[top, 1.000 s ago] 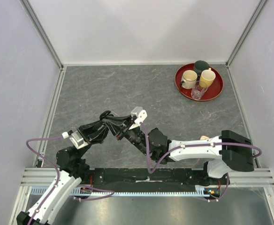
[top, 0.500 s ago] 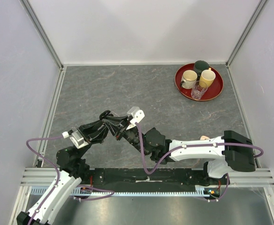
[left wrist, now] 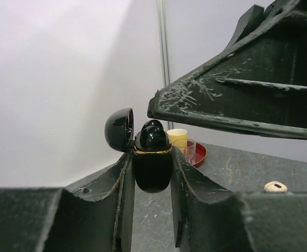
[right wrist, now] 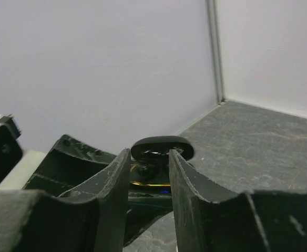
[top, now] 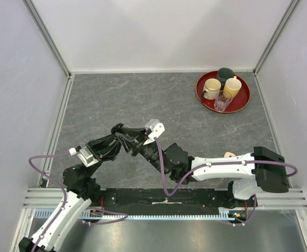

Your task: Insert the wireless bluetooth earbuds into the charging case

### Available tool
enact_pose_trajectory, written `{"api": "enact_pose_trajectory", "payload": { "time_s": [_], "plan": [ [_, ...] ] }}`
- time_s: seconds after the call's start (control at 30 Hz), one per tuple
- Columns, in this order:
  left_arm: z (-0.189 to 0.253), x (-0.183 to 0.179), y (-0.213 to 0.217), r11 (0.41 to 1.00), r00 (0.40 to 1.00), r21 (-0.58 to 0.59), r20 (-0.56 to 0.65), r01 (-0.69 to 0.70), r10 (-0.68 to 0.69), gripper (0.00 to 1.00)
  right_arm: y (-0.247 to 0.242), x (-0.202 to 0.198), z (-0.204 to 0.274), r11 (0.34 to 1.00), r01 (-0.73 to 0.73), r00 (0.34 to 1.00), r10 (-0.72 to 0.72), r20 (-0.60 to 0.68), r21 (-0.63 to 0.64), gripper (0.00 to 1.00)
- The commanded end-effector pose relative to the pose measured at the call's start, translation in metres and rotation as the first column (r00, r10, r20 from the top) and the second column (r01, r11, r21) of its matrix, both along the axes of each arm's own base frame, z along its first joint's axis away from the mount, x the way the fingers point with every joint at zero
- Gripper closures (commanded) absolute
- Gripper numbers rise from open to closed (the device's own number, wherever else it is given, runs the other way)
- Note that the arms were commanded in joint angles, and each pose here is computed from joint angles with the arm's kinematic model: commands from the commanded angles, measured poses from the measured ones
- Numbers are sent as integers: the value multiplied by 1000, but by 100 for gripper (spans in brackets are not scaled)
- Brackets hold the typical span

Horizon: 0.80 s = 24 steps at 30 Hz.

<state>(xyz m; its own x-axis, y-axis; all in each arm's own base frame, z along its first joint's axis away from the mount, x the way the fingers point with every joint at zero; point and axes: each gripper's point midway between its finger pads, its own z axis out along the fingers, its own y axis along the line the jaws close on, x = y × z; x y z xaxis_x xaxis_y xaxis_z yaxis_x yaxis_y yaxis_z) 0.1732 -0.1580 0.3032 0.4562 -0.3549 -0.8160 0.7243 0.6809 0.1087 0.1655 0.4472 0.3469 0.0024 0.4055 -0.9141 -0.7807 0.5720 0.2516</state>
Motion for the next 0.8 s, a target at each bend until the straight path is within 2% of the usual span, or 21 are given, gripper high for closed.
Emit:
{"api": "enact_pose_trajectory", "payload": {
  "time_s": [0.0, 0.3, 0.57, 0.63, 0.7, 0.77],
  "plan": [
    [38, -18, 10, 999, 989, -51, 144, -15, 22, 98, -18, 9, 19, 996, 61, 998, -62, 18, 63, 57],
    [33, -16, 8, 999, 992, -43, 125, -8, 14, 98, -24, -3, 44, 987, -5, 997, -7, 75, 159, 47],
    [25, -11, 6, 999, 996, -31, 91, -12, 15, 98, -43, 2, 52, 981, 42, 997, -54, 57, 191, 38],
    [23, -8, 6, 999, 997, -28, 74, -16, 18, 98, -52, 10, 51, 978, 103, 994, -108, 22, 182, 20],
    [21, -6, 5, 1000, 998, -24, 54, -12, 13, 98, -53, 19, 43, 985, 152, 988, -153, 6, 81, 3],
    [16, -4, 1, 1000, 999, -1, 34, -2, 2, 98, -52, 32, 33, 979, 194, 980, -196, -30, -59, 2]
  ]
}}
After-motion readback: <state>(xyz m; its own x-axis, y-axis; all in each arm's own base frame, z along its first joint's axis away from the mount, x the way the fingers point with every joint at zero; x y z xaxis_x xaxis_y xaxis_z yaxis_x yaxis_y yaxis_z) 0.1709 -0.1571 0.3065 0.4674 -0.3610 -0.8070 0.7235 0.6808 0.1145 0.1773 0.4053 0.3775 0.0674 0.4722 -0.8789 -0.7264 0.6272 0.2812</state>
